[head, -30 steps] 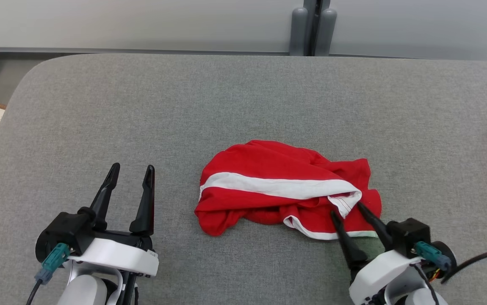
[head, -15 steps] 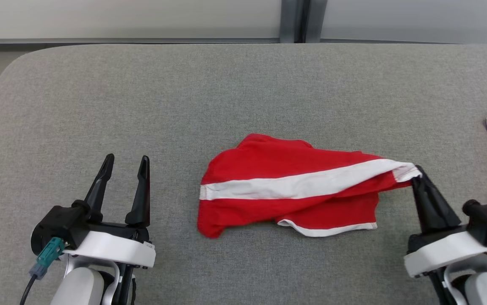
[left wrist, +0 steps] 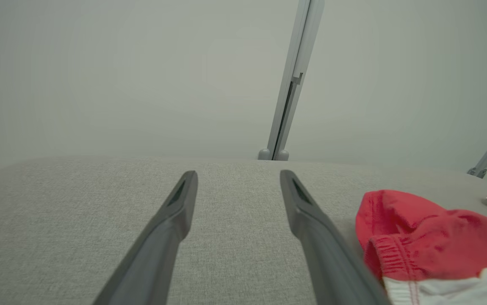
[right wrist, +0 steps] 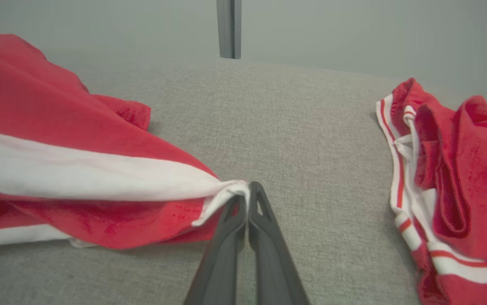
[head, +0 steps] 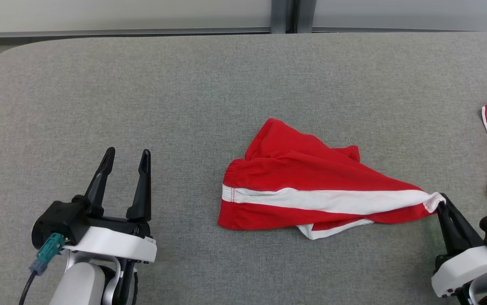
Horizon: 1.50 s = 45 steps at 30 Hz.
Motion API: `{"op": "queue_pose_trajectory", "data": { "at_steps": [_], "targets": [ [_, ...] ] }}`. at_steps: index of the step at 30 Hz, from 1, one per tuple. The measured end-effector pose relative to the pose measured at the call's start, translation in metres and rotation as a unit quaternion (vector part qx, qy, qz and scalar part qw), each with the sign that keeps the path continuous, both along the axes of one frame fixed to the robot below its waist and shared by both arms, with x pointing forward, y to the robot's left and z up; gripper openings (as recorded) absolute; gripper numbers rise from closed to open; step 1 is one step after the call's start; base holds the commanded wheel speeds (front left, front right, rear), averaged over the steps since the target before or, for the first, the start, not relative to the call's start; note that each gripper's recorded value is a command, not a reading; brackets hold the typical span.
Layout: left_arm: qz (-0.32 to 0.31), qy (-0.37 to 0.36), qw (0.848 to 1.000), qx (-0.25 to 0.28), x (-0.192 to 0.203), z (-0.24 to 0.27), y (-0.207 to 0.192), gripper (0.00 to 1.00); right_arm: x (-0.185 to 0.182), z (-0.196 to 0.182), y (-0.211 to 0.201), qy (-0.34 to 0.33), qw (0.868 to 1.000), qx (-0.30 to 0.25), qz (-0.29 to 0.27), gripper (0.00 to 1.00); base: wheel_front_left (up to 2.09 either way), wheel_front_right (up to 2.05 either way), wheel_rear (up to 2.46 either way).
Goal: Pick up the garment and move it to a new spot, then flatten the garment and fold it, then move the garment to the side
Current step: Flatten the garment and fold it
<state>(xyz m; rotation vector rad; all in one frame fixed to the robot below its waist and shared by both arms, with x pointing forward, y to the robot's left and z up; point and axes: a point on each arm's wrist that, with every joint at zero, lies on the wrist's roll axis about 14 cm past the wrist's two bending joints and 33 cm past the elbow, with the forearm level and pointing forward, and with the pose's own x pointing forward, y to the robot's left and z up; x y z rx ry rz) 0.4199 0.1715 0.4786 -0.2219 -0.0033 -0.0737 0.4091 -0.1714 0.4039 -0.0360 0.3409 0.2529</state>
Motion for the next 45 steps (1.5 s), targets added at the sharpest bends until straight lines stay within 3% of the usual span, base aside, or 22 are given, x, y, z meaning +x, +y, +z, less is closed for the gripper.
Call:
{"op": "queue_pose_trajectory", "data": {
  "at_steps": [3,4,5,16,22,27,36,45],
  "targets": [
    [-0.003,0.0,1.0,-0.001,0.001,-0.001,-0.002,1.0,-0.011,-0.021,-0.004,0.031,0.999,0.006,-0.013,0.01,0.0,0.0,0.0],
    [-0.005,0.0,1.0,-0.002,0.002,-0.001,-0.004,1.0,-0.013,-0.025,-0.005,0.037,0.999,0.011,-0.021,0.35,0.0,0.0,0.0],
    [-0.005,0.0,1.0,-0.002,0.002,-0.001,-0.004,1.0,-0.015,-0.029,-0.009,0.043,0.998,0.017,-0.033,1.0,0.0,0.0,0.0],
    [0.001,-0.011,1.0,0.007,-0.004,0.007,0.001,1.0,-0.02,-0.008,-0.042,-0.003,0.993,0.039,-0.111,1.0,0.0,0.0,0.0],
    [0.008,-0.02,1.0,0.019,-0.011,0.015,0.004,1.0,-0.009,0.045,-0.043,-0.083,0.99,0.039,-0.107,1.0,0.0,0.0,0.0],
    [0.004,-0.028,0.999,0.033,-0.024,0.021,0.001,1.0,-0.006,0.099,-0.016,-0.147,0.986,0.041,-0.066,1.0,0.0,0.0,0.0],
    [0.0,-0.024,0.999,0.04,-0.046,0.021,0.001,1.0,-0.039,0.103,0.011,-0.128,0.989,0.063,-0.043,1.0,0.0,0.0,0.0],
    [-0.007,-0.012,0.999,0.043,-0.053,0.017,-0.002,1.0,-0.045,0.106,0.015,-0.124,0.989,0.074,-0.043,1.0,0.0,0.0,0.0]
  ]
}}
